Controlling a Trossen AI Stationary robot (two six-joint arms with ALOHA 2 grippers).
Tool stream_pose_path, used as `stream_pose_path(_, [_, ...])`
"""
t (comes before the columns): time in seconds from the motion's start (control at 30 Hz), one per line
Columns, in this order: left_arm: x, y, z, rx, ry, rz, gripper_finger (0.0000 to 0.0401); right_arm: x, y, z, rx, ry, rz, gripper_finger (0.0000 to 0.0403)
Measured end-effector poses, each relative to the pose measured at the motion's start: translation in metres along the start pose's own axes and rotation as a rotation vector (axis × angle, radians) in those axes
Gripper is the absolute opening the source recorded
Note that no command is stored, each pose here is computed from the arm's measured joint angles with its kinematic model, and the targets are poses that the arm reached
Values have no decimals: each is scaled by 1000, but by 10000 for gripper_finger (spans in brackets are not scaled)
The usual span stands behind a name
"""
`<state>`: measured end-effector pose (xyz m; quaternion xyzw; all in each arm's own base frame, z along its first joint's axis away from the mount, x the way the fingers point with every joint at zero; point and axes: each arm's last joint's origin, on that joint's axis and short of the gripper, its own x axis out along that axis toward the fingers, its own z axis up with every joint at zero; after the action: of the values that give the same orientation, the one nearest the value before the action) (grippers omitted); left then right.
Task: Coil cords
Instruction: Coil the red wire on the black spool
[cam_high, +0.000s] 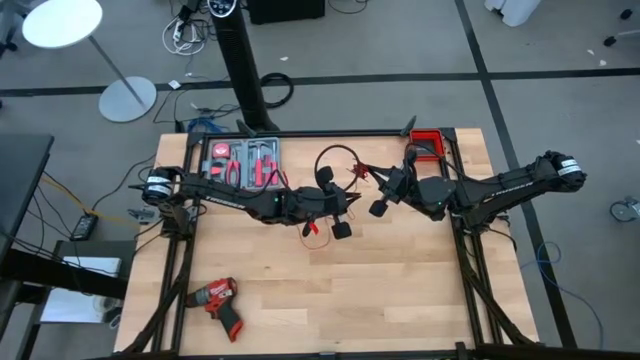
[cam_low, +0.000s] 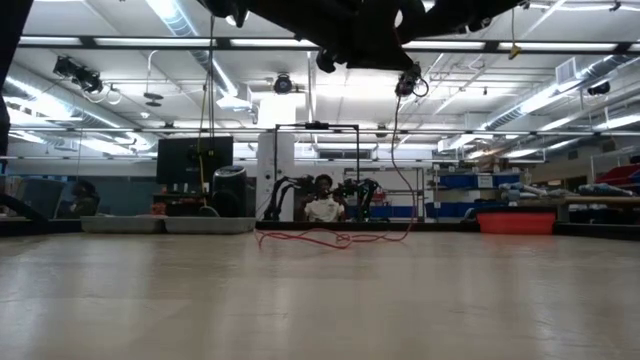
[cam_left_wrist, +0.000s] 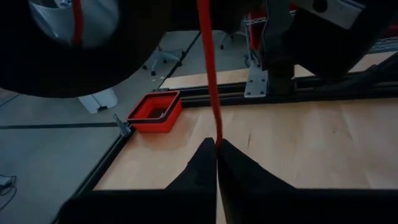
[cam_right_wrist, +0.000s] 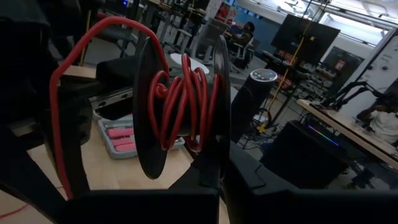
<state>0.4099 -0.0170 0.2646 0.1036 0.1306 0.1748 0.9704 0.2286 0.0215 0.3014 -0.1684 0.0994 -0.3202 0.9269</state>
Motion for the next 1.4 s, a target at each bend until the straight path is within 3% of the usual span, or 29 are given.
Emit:
stream_pose_path(0.27, [3,7,3,-16,-39,-6,1,1,-1,1,11,-11,16,0])
stream_pose_path(0.5, [4,8,3,-22,-47,-52,0,10,-10,-3,-26,13,-38,0])
stream_pose_path(0.83, [4,8,12,48,-21,-64,0,20,-6,-27,-342,181,22,0])
stream_pose_path(1.0, [4,6,17,60,-32,-158,0,24,-11,-34,-405,245,-29,0])
stream_pose_path(1.2, [0,-5,13,164,-4,-291,0,27,-15,-37,-431,273,-46,0])
stream_pose_path(1.4, [-2,-10,10,268,-3,-408,0,30,-15,-37,-414,233,93,0])
